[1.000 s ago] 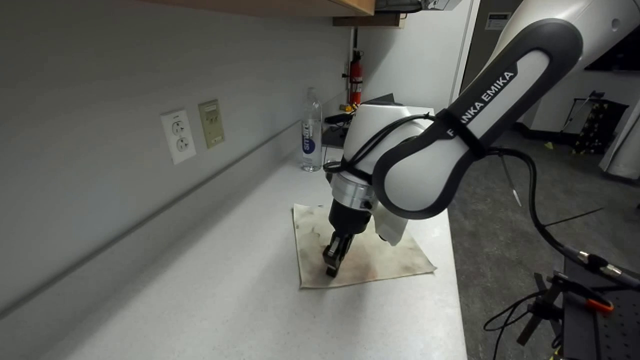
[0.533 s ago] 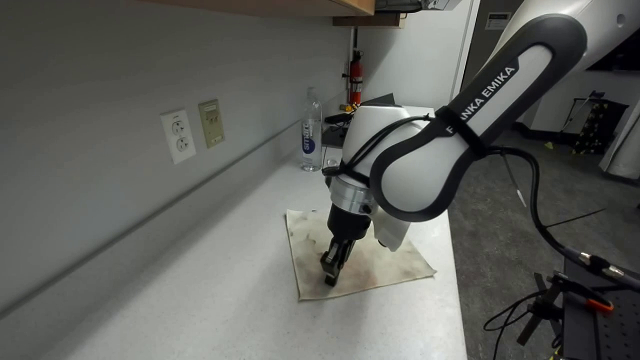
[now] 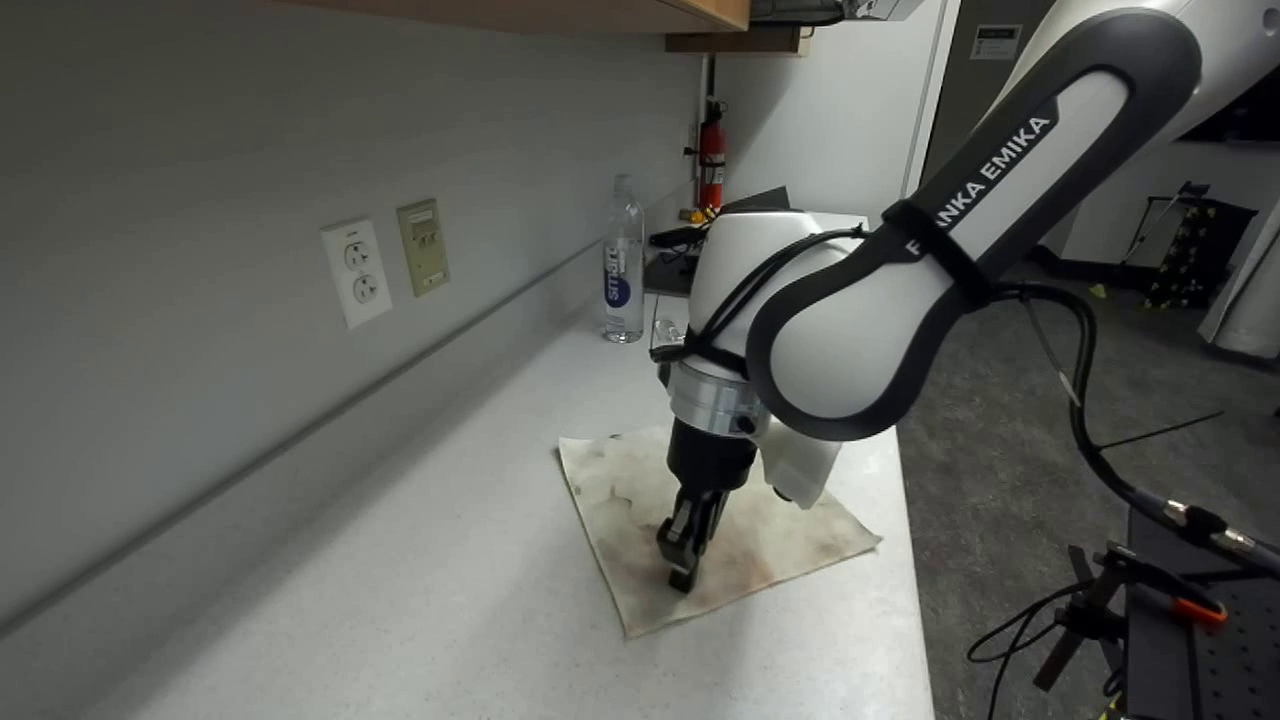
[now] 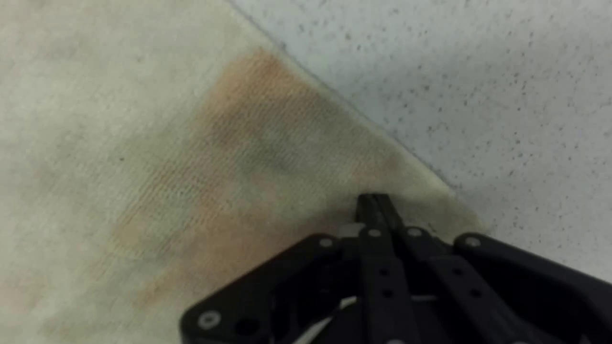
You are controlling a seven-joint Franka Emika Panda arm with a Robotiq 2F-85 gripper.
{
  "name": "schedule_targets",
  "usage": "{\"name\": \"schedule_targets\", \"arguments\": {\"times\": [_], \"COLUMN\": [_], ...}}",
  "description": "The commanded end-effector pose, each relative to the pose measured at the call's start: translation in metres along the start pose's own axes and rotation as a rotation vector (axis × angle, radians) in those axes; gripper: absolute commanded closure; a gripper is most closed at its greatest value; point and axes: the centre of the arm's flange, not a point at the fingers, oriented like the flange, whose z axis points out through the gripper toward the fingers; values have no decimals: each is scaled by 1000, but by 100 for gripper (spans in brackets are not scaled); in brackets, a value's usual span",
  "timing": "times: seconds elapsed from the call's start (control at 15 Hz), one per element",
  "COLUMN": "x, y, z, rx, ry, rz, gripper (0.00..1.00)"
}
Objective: Unfold the towel and lay it flat on the countertop
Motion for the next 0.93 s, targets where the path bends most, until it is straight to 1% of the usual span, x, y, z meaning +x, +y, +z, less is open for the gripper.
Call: {"name": "schedule_targets", "arguments": {"times": [0.0, 0.13, 0.33, 0.53, 0.87], "x": [-41, -43, -44, -41, -30], "y": [13, 11, 5, -4, -13], "z": [26, 20, 5, -4, -10], "rx": [7, -11, -58, -128, -155], "ry": [-133, -114, -53, 31, 136], "rz": [21, -2, -75, -173, -243], "gripper": [100, 100, 100, 100, 100]}}
